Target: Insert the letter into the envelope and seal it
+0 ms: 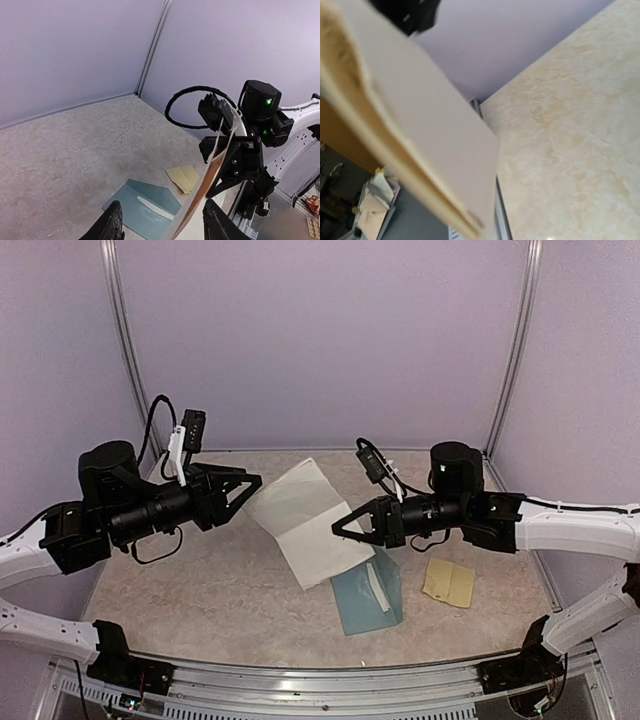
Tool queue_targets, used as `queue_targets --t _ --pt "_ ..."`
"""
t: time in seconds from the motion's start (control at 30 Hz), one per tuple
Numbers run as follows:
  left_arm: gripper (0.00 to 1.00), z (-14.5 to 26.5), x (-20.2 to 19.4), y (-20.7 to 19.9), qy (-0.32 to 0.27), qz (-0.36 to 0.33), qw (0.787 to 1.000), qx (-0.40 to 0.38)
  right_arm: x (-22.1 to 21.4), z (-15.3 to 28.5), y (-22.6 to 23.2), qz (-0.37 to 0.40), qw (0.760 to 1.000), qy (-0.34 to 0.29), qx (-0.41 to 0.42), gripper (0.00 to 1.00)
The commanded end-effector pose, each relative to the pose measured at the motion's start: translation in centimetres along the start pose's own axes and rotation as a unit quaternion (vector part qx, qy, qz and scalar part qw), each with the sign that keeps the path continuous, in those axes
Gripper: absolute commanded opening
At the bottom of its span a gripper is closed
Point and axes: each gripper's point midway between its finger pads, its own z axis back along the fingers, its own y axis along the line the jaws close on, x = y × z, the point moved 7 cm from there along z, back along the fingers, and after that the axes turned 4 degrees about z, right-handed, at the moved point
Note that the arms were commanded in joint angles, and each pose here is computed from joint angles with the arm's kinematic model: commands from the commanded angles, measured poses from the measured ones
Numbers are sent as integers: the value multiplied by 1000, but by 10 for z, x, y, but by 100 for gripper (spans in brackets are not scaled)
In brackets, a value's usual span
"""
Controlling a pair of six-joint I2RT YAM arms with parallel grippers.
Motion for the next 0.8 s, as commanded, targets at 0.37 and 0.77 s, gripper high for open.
queue_targets --t 0.37,0.77 --pt "49 -17 -14 -38 37 -80 993 -79 2 5 -34 -83 996 5 -33 0" --pt "46 -52 -34 -45 87 -87 986 -112 5 7 -24 -56 998 16 -6 0"
